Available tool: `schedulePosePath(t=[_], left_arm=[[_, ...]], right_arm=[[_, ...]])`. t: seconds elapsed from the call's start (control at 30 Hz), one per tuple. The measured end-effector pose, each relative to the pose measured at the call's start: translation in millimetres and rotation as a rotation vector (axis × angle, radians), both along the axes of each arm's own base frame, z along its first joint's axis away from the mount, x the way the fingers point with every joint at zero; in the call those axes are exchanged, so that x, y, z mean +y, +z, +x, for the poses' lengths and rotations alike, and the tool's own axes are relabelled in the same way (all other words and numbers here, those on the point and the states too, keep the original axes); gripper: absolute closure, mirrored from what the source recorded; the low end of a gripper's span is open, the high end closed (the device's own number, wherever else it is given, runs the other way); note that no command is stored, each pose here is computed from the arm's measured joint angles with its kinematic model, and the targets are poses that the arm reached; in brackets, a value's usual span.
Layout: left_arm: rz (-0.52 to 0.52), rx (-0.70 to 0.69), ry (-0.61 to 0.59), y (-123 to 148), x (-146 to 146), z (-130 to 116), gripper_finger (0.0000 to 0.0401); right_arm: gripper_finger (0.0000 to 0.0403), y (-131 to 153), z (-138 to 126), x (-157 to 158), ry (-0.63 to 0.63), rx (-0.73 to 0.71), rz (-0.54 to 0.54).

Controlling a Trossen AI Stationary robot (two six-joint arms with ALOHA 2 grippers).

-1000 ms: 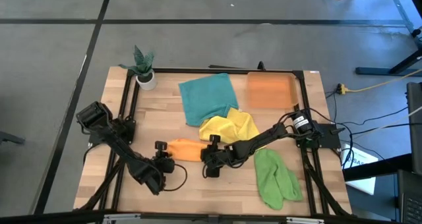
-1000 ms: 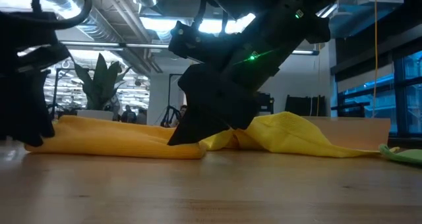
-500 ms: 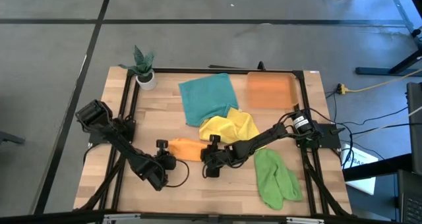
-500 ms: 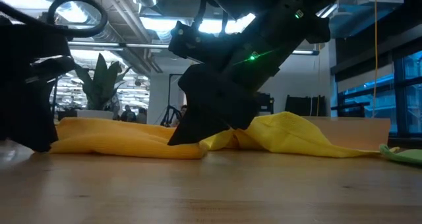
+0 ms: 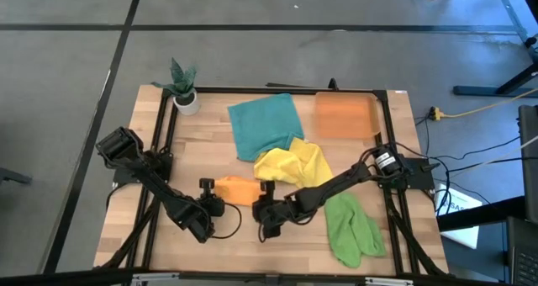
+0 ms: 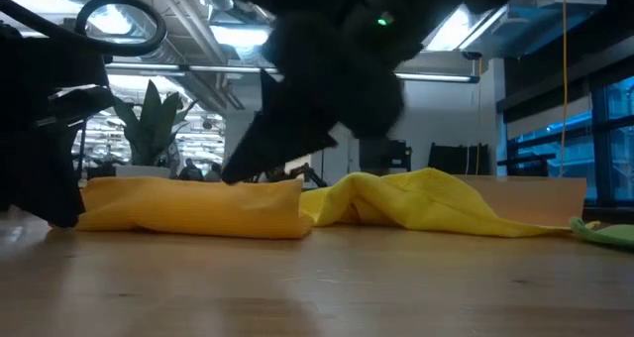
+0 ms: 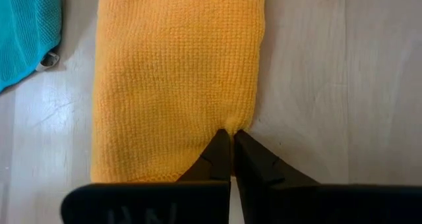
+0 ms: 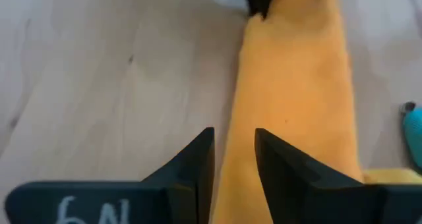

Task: Roll microfiber towels into tight, uniform cylinder then place into a basket
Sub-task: Roll the orange microfiber towel

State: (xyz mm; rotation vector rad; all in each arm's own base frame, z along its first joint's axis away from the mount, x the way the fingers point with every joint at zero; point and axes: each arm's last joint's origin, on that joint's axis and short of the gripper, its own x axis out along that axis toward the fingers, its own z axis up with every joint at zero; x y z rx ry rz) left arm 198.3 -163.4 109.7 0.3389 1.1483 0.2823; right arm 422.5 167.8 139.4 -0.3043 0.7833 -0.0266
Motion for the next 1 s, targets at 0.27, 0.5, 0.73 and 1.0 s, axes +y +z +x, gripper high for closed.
schedulePosePath(t=[0.27, 0.5, 0.73, 1.0], left_arm=[[0.0, 0.0, 0.002, -0.3, 0.1, -0.1, 0.0401], [0.0, 0.0, 0.002, -0.4, 0.1, -0.1, 0.0401], [0.0, 0.0, 0.002, -0.7, 0.1, -0.1, 0.0401], [0.0, 0.0, 0.002, -0.7, 0.1, -0.1, 0.0401]], right_arm=[[0.0292, -16.0, -11.0, -2.4, 0.04, 0.054, -0.09], [0.0292, -28.0, -17.6, -9.3, 0.026, 0.077, -0.106], [0.0292, -28.5, -18.1, -9.8, 0.017, 0.083, -0.101], [0.033, -31.9, -17.1, -11.8, -0.021, 0.081, -0.074]])
